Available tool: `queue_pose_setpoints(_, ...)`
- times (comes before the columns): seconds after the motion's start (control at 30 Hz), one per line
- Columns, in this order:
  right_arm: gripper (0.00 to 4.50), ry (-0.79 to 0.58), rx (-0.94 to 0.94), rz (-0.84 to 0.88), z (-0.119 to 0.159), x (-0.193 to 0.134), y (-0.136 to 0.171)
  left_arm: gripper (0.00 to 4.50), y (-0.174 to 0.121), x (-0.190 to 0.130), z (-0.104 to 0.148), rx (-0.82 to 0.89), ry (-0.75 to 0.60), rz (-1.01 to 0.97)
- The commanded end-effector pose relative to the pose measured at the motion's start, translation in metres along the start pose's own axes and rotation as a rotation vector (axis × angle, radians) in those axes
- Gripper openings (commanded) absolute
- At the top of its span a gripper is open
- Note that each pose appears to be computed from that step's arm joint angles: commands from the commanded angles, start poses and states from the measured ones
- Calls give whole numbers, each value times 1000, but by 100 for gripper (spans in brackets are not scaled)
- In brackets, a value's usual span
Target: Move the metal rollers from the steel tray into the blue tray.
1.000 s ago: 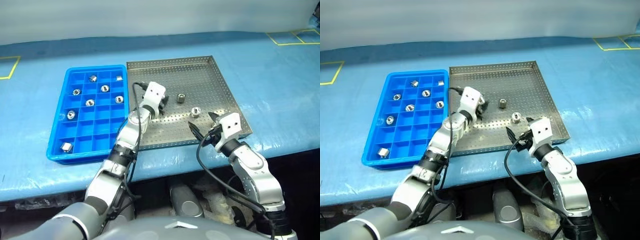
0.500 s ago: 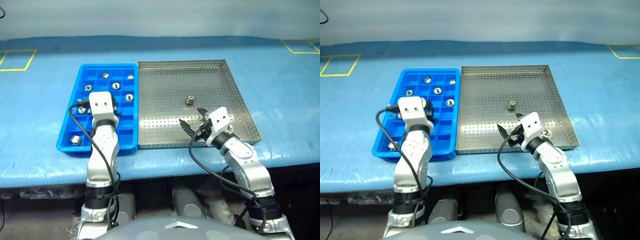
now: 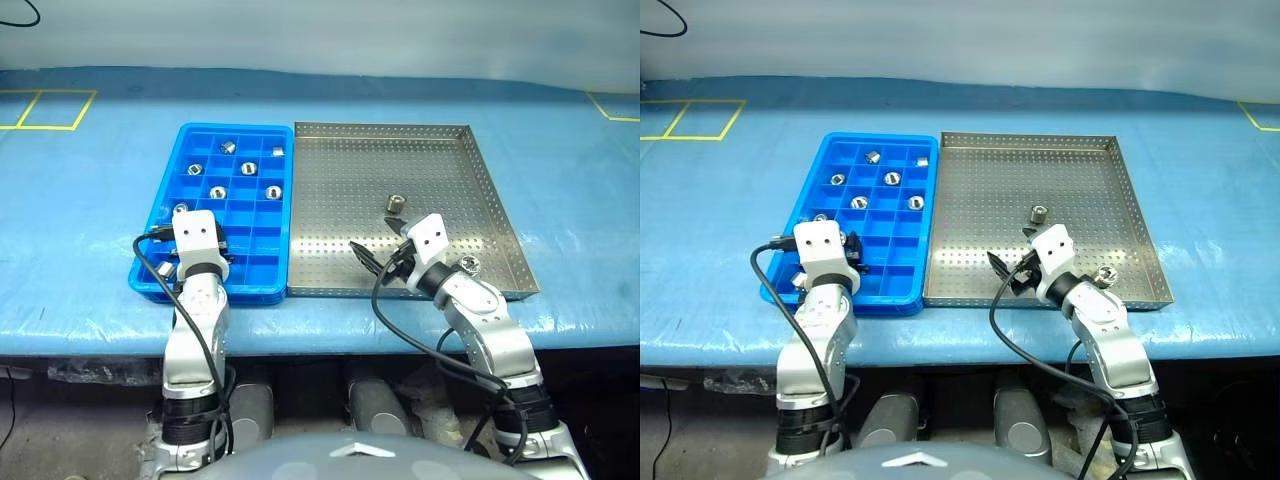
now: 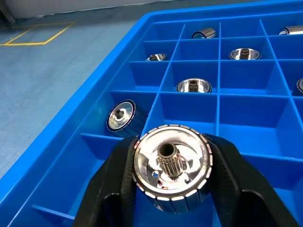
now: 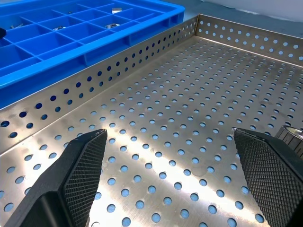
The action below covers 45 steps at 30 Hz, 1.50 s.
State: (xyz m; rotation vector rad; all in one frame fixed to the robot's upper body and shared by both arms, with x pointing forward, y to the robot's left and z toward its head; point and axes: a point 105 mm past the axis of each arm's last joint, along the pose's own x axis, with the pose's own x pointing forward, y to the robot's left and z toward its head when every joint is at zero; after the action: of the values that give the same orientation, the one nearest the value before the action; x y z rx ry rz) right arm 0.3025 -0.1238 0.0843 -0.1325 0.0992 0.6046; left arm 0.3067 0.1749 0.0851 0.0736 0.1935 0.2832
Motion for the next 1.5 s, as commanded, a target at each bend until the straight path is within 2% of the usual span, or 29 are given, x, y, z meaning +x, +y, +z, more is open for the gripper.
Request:
queue_pose_setpoints(0.03,450,-46,-19,-14,11,-2,-2,385,-9,-3,5,-19,-8,-32)
queue_pose_setpoints(0.1,450,-50,-18,-20,11,-2,-3,445,-20,-4,18,-42,-71,-118)
queue_pose_setpoints(0.23,450,-78,-14,-46,17,-3,-6,445,-58,-9,51,-89,-212,-404)
queue_pose_setpoints(0.4,450,-145,19,-107,32,-12,-18,445,-87,-5,84,-61,-339,-581)
queue_pose_setpoints(0.6,450,-170,-1,-219,41,-17,-36,445,-132,-6,99,-13,-398,-771)
queue_pose_setpoints(0.77,450,-126,32,-379,36,-21,-61,445,-153,-11,94,1,-392,-839)
queue_pose_setpoints(0.87,450,-85,59,-416,34,-16,-72,445,-154,-21,92,-18,-413,-878)
queue_pose_setpoints(1.0,450,-36,108,-408,32,-2,-81,445,-139,-27,84,-82,-411,-868)
queue_pose_setpoints(1.17,450,23,155,-365,30,16,-89,445,-121,-36,66,-76,-394,-840)
queue_pose_setpoints(1.37,450,84,143,-386,27,34,-101,445,-105,-41,54,-85,-367,-772)
queue_pose_setpoints(1.5,450,141,212,-375,19,48,-101,445,-101,-45,52,-86,-364,-756)
